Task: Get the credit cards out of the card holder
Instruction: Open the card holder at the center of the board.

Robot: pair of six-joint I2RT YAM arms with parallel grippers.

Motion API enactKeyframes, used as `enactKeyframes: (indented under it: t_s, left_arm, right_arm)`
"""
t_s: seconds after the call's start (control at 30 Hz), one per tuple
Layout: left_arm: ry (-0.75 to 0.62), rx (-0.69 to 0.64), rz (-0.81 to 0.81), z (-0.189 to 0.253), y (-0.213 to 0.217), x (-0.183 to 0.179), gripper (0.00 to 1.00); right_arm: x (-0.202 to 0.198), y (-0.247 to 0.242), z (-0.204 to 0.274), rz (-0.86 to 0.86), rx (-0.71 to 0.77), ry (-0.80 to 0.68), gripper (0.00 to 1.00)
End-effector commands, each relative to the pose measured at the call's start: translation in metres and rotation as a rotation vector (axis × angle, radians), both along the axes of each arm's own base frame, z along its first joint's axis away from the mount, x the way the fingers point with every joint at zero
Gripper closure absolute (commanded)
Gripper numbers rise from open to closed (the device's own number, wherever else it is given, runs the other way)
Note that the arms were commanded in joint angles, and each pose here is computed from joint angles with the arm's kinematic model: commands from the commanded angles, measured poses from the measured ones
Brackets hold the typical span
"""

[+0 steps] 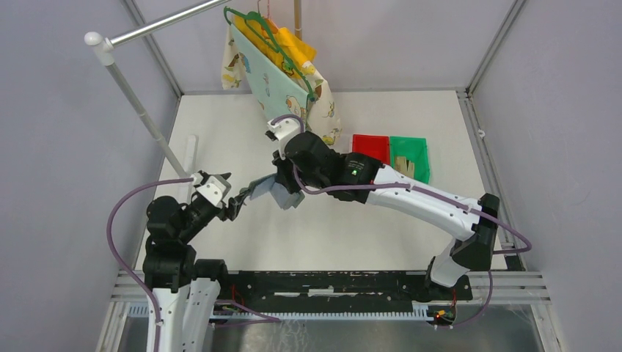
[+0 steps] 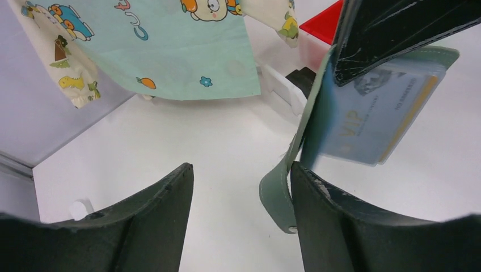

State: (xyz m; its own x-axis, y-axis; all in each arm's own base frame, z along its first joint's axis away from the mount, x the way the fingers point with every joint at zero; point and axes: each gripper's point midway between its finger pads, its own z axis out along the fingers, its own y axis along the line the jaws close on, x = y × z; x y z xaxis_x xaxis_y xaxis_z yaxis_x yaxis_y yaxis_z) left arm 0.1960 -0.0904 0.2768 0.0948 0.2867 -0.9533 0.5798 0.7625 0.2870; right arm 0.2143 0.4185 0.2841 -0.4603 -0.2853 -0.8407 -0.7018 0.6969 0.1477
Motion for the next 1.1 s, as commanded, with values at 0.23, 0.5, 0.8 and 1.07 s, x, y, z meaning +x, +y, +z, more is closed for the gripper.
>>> enactKeyframes:
  t_s: [0.23,0.5,0.8,1.07]
  left_arm:
    - [0.115,-0.136,-0.173,0.031,-0.031,-0.018,0.14]
    - [0.071,-0.072,-0.424,0.035,-0.055,-0.057,0.00]
    - [-0.203,-0.029,-0.149,0.032,-0.022,-0.021,0.00]
    - [-0.340,0.058,-0.105,0.019,-0.013,-0.020,0.00]
  right_arm:
    - [-0.028,0.007,0.046,0.220,0.289,0.077,1.00]
    - [0.010,-0.020,0.046,0.023,0.347,0.106,1.00]
    - [0.019,0.006,0.054,-0.252,0.278,-0.014,1.00]
    - [0.017,0.037,0.073,-0.362,-0.096,-0.404,1.00]
